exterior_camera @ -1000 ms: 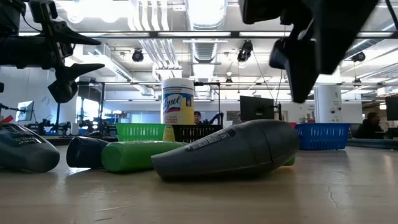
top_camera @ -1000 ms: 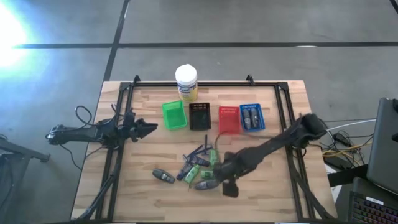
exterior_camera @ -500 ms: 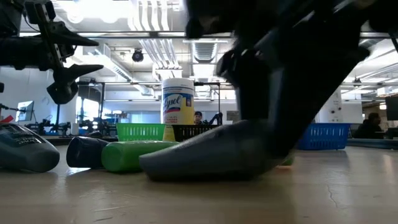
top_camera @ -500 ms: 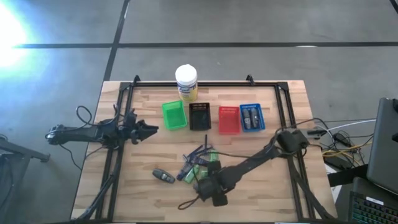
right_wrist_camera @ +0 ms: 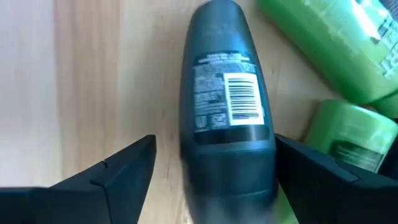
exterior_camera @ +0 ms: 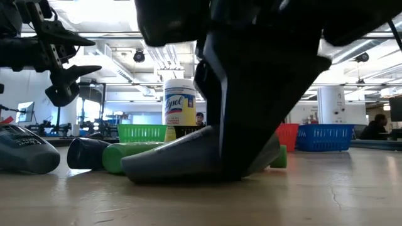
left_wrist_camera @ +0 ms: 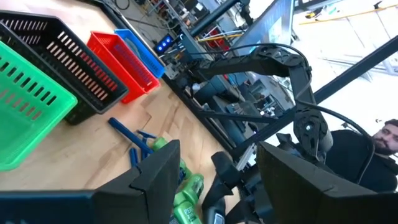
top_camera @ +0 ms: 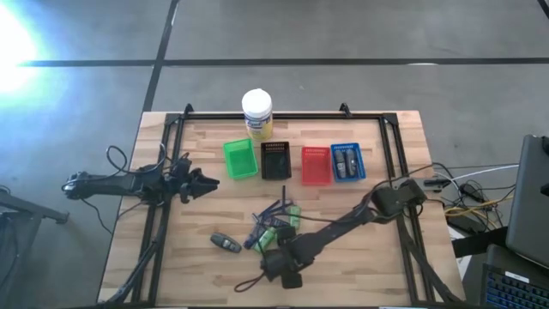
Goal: Pick & Place Travel size toiletries
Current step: Put the black deodorant into the blue bin
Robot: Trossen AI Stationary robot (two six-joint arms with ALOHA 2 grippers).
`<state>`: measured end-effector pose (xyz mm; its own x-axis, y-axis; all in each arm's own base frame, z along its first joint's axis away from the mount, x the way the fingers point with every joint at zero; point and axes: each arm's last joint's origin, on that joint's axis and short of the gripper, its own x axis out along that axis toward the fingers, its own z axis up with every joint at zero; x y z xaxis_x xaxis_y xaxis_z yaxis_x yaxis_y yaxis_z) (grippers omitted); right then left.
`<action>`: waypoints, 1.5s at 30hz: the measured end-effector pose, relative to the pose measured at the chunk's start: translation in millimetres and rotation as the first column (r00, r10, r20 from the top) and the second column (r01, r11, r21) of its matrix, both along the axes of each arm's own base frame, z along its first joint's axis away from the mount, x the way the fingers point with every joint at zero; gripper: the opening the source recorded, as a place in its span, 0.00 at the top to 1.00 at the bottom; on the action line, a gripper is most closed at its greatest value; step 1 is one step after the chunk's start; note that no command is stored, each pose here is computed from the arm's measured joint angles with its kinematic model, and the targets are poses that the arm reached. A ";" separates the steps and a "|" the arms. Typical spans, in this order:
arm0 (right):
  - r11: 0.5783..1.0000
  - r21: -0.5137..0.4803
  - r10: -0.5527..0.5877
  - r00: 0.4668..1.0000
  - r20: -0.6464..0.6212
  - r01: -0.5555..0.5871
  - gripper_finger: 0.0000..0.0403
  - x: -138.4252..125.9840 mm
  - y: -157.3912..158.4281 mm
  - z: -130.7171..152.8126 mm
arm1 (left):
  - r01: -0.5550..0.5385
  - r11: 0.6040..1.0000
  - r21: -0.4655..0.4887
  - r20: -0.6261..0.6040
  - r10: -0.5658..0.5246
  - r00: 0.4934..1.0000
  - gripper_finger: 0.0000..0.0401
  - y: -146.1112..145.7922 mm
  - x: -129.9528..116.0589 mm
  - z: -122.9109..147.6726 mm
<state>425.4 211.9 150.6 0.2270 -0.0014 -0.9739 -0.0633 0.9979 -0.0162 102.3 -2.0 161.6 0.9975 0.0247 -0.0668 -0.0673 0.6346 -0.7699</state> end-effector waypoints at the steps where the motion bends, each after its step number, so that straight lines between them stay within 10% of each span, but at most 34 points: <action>1: 1.000 0.001 -0.003 1.000 -0.005 0.003 0.23 0.8 -0.4 -3.2 | 0.000 1.000 0.000 -0.001 0.000 1.000 0.46 0.0 0.0 -0.1; 9: 0.995 0.025 -0.095 0.995 -0.040 0.096 0.50 3.1 -4.1 -1.2 | 0.007 0.996 0.092 -0.014 -0.005 1.000 0.46 0.0 0.6 -1.0; 21: 0.876 -0.045 -0.482 0.874 -0.056 0.480 0.50 -14.6 -39.7 73.3 | -0.042 0.971 0.235 -0.021 0.048 0.999 0.46 1.9 0.8 -1.4; 26: 0.676 0.026 -0.736 0.677 -0.029 0.736 0.50 -32.3 -80.8 104.3 | -0.082 0.960 0.268 -0.019 0.090 0.996 0.46 3.1 0.8 -1.0; 34: 0.155 0.030 -0.988 0.155 -0.024 0.988 0.50 -103.7 -183.1 117.8 | -0.090 0.953 0.289 -0.021 0.101 0.995 0.46 3.4 0.9 -1.1; 38: -0.029 0.038 -1.000 -0.029 -0.007 0.999 0.50 -148.4 -218.9 118.9 | -0.091 0.953 0.289 -0.020 0.101 0.995 0.46 3.5 0.9 -1.1; 45: -0.148 -0.004 -0.989 -0.148 -0.025 0.989 0.50 -192.5 -255.8 85.4 | -0.090 0.953 0.289 -0.020 0.100 0.995 0.46 3.4 0.9 -1.1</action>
<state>232.9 -43.9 235.9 -0.0354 -0.1997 -0.9792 0.9962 -0.0849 -0.0187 103.2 1.4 160.5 0.9868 0.1427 -0.0771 -0.1614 0.8179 -0.5522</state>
